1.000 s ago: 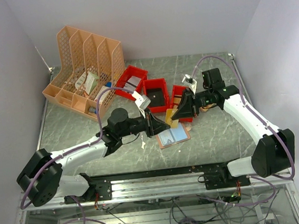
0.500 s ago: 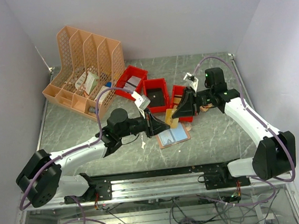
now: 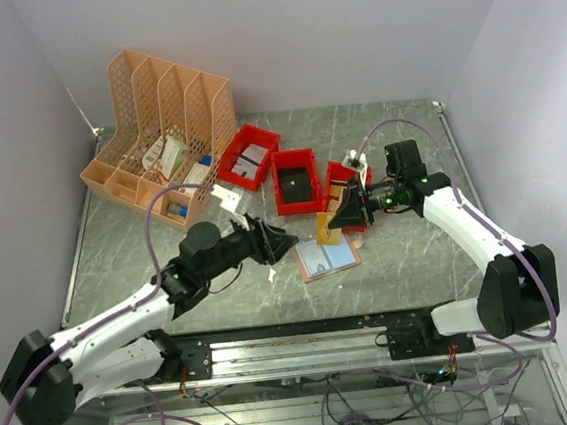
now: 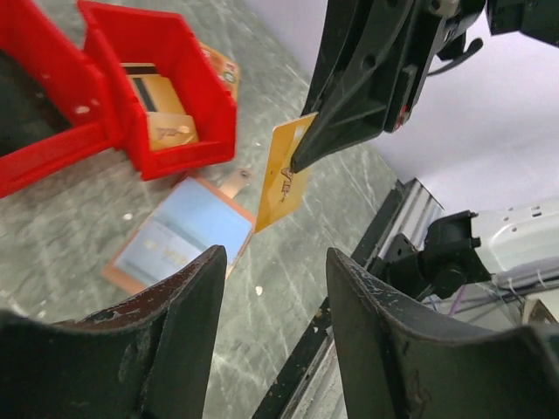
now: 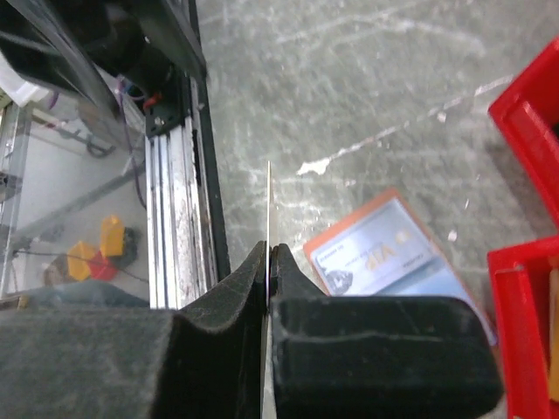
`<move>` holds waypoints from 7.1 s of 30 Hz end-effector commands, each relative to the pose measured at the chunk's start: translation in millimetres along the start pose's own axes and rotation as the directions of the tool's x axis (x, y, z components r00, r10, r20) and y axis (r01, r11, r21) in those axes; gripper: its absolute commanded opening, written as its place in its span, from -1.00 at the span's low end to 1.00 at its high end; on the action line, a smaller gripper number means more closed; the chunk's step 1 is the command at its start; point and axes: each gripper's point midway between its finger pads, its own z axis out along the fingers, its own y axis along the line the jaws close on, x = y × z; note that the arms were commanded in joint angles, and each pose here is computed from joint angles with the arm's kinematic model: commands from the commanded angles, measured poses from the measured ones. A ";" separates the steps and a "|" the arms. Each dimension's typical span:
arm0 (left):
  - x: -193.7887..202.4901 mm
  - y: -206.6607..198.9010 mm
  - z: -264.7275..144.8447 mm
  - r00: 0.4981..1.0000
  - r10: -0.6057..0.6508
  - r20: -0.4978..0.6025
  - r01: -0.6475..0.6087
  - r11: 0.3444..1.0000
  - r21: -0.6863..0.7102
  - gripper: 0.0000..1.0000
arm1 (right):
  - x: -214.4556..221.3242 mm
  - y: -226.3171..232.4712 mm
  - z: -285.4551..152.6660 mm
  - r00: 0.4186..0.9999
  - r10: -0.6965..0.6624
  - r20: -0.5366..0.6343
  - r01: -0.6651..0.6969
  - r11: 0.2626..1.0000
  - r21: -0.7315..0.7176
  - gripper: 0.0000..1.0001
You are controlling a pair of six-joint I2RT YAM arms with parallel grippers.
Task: Put the credit cards into the card holder
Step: Pick up the credit card from the storage box, then move the storage box to the center of the board, then insert the credit card into the card holder.
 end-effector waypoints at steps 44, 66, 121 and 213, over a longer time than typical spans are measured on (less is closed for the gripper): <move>26.0 33.8 -24.1 0.983 -0.162 0.088 0.171 0.979 -0.111 0.17 | 72.6 -225.6 -51.6 0.912 0.407 0.050 -0.377 0.784 0.493 -1.00; 106.9 49.7 73.7 0.938 -0.334 -0.094 0.314 0.932 -0.181 -0.39 | 84.3 -84.1 -10.7 0.894 0.444 -0.061 -0.443 0.896 0.034 -1.00; 167.0 104.2 59.6 0.918 -0.329 -0.221 0.205 0.871 -0.446 -0.68 | 146.0 -108.5 26.9 0.750 0.616 -0.241 -0.580 0.788 0.207 -1.00; 164.0 99.3 62.7 0.920 -0.312 -0.239 0.190 0.885 -0.425 -0.67 | 147.6 -101.2 37.4 0.713 0.640 -0.287 -0.617 0.766 0.178 -1.00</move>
